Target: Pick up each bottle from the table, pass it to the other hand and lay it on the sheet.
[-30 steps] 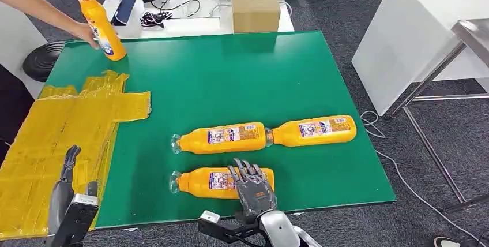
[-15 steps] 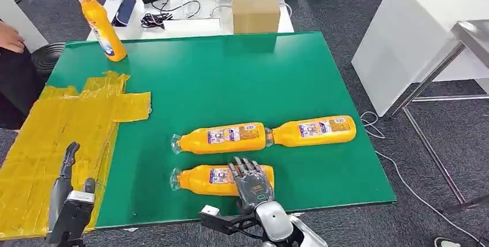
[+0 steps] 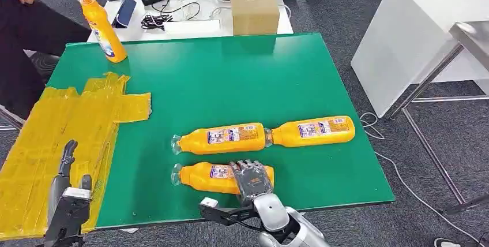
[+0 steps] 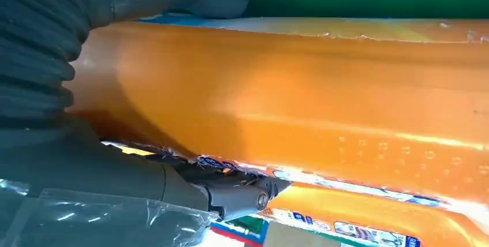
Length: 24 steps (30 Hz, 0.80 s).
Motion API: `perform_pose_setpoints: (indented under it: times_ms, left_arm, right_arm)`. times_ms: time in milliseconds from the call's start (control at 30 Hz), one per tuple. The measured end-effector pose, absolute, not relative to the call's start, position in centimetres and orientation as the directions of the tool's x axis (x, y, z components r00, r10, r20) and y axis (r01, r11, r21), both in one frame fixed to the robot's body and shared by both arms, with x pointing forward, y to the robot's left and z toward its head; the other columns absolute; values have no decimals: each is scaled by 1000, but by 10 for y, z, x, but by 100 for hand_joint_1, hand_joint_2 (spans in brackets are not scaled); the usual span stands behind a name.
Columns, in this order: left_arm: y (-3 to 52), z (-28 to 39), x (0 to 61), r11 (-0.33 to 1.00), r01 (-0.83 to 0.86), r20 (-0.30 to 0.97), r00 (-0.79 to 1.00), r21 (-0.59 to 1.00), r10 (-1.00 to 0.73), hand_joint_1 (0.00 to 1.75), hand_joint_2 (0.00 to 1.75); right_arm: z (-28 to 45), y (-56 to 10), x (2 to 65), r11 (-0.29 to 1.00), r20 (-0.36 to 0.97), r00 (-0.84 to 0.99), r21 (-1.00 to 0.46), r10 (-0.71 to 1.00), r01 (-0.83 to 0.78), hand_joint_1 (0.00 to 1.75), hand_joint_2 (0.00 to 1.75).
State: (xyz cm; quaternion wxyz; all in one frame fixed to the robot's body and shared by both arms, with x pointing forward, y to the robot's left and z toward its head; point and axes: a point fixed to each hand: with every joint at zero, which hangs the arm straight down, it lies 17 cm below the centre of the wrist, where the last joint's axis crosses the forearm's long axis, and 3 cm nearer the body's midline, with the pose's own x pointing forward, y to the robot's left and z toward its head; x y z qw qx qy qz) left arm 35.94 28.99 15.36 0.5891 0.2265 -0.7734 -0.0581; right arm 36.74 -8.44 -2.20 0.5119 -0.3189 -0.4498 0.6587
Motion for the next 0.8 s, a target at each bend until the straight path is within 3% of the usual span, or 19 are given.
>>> perform_pose_setpoints:
  times_ms: [100,200,233,333,467,600,800]
  left_arm:
    - [290,153,360,897,-278,892,-203,344,-405,0,0]
    - [284,149,361,931,-227,921,-204,286,-333,0,0]
    - [281,148,361,943,-207,930,-206,262,-304,0,175]
    - [266,144,360,991,-92,969,-217,101,-119,0,175]
    - [240,143,339,960,129,944,-186,-250,271,0,175]
    - [226,139,315,912,198,908,-149,-359,390,0,175]
    - [201,153,304,882,231,880,-152,-411,450,0,175]
  right_arm:
    - [-23,-84,368,-67,46,-271,-917,962,-394,175,175]
    - [-25,-76,363,7,135,-271,-904,953,-428,175,175]
    - [-25,-73,362,35,171,-273,-897,947,-440,175,175]
    - [-7,-53,361,253,416,-271,-840,868,-479,175,175]
    - [43,-25,330,596,786,-274,-604,554,-528,175,175]
    - [108,-31,313,719,841,-379,-532,386,-448,175,175]
    - [176,-39,313,786,814,-491,-511,311,-348,175,175]
